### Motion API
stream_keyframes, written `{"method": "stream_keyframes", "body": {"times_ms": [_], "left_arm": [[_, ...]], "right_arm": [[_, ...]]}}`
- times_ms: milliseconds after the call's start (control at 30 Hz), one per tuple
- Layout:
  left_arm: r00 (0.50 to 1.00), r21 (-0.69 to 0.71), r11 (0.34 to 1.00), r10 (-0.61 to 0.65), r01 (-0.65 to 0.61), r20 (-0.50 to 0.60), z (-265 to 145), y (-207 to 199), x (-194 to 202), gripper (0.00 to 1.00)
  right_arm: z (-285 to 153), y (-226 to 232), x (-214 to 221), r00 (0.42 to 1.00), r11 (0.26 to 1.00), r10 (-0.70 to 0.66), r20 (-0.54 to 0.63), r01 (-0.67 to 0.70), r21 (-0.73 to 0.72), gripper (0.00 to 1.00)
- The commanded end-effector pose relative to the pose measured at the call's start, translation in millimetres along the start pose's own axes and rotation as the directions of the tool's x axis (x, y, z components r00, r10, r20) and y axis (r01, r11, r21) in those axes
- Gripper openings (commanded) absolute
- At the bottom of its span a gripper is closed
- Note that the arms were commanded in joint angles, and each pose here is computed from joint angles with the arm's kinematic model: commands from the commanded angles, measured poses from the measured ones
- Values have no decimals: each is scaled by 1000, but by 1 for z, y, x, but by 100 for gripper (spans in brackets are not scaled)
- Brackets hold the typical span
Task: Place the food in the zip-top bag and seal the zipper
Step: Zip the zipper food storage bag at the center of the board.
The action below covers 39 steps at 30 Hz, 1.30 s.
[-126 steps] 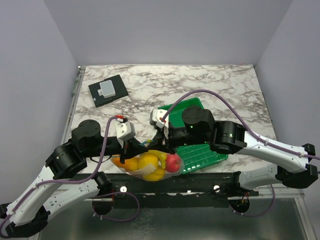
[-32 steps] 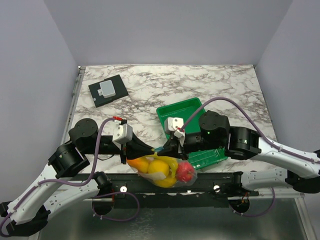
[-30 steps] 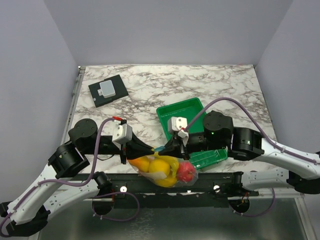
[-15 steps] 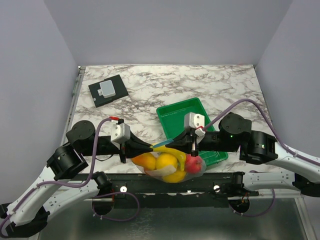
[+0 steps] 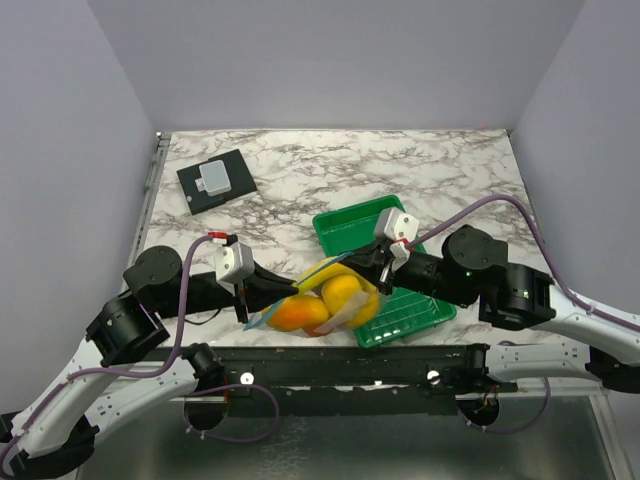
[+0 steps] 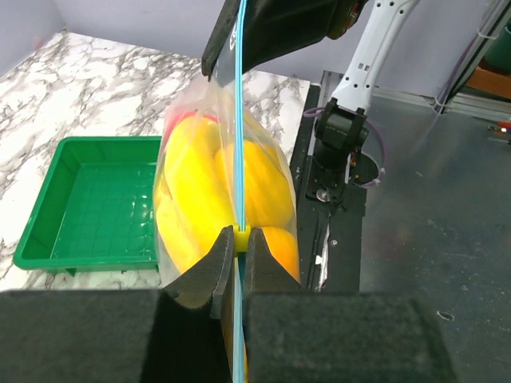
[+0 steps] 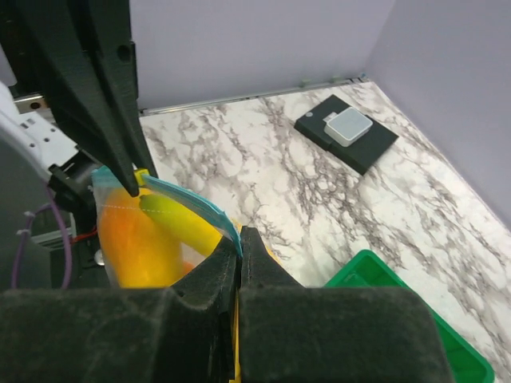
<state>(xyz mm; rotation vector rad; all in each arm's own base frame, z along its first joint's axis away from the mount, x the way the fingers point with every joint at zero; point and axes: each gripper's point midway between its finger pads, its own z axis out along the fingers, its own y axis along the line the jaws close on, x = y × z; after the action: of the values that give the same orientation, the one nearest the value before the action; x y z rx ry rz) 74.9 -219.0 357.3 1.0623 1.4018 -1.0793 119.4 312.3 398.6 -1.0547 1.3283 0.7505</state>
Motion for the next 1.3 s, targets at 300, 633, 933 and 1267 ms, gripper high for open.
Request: {"method": "stream_keyframes", "body": {"times_ms": [300, 633, 933, 1267], "left_arm": [[992, -62, 995, -81, 76, -96, -3, 7, 30, 0], [990, -78, 994, -89, 81, -105, -2, 11, 32, 0], [988, -91, 993, -87, 75, -128, 2, 16, 36, 0], [989, -92, 993, -88, 77, -122, 1, 15, 35, 0]], "right_arm": [[-22, -73, -29, 988, 916, -40, 150, -24, 400, 1], [-34, -107, -25, 987, 802, -81, 139, -19, 598, 1], [-49, -132, -19, 992, 669, -93, 86, -2, 743, 1], [-52, -151, -5, 989, 495, -126, -76, 129, 860, 1]]}}
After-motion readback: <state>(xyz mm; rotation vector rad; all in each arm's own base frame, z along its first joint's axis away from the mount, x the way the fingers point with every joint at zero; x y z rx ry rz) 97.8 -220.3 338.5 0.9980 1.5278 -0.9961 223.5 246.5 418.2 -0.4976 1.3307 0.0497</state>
